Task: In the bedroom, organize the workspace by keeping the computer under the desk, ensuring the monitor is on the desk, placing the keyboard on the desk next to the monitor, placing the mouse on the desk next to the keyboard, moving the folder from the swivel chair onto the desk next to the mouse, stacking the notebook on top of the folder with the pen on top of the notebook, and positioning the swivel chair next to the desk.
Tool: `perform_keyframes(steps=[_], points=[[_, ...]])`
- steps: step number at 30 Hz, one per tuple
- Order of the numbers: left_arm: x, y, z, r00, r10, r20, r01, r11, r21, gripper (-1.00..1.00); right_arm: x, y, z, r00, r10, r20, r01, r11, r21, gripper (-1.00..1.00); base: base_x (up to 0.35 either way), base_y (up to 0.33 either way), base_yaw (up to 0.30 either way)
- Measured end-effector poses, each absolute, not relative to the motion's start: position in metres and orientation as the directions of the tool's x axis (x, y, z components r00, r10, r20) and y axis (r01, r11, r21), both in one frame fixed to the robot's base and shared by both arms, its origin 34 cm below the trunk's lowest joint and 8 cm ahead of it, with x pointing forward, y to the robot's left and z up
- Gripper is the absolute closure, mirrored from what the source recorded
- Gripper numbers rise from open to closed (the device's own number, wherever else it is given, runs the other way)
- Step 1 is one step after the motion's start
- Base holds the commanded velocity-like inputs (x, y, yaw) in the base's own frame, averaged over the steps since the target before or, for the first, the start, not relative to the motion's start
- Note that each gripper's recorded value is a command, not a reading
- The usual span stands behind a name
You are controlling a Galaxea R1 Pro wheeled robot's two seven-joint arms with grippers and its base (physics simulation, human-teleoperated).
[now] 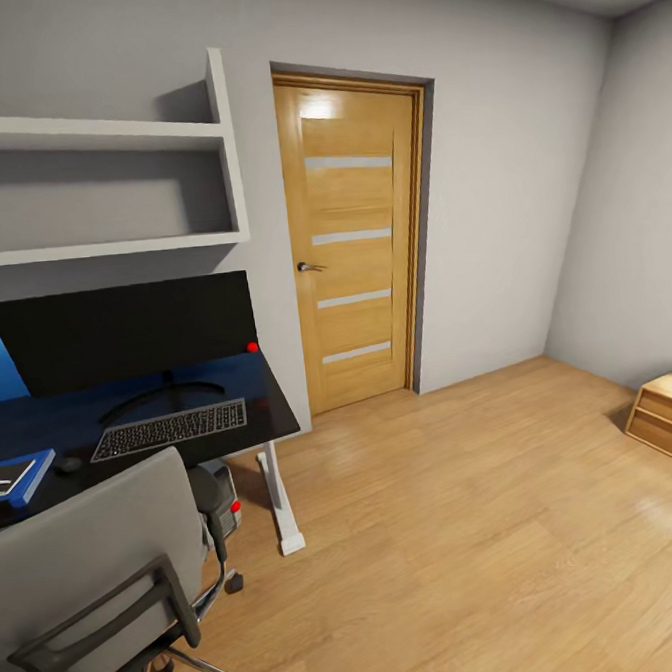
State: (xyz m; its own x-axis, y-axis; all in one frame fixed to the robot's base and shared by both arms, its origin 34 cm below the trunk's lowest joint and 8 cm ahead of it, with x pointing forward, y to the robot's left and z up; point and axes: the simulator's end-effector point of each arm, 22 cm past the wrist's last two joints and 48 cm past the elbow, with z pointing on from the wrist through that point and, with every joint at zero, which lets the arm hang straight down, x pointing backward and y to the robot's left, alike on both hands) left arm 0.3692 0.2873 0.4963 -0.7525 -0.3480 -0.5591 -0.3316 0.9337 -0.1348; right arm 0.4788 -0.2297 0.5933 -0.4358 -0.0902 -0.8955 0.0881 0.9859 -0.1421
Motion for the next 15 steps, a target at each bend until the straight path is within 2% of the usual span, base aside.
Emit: perform_keyframes(steps=[15], points=[[0.369,0.269,0.496,-0.755,-0.356,-0.55,-0.326,0.932,-0.157,-1.0,0.478,-0.23,0.593,-0.437,-0.091,-0.895,0.087,0.986,-0.142,-1.0,0.0,0.0,0.0]])
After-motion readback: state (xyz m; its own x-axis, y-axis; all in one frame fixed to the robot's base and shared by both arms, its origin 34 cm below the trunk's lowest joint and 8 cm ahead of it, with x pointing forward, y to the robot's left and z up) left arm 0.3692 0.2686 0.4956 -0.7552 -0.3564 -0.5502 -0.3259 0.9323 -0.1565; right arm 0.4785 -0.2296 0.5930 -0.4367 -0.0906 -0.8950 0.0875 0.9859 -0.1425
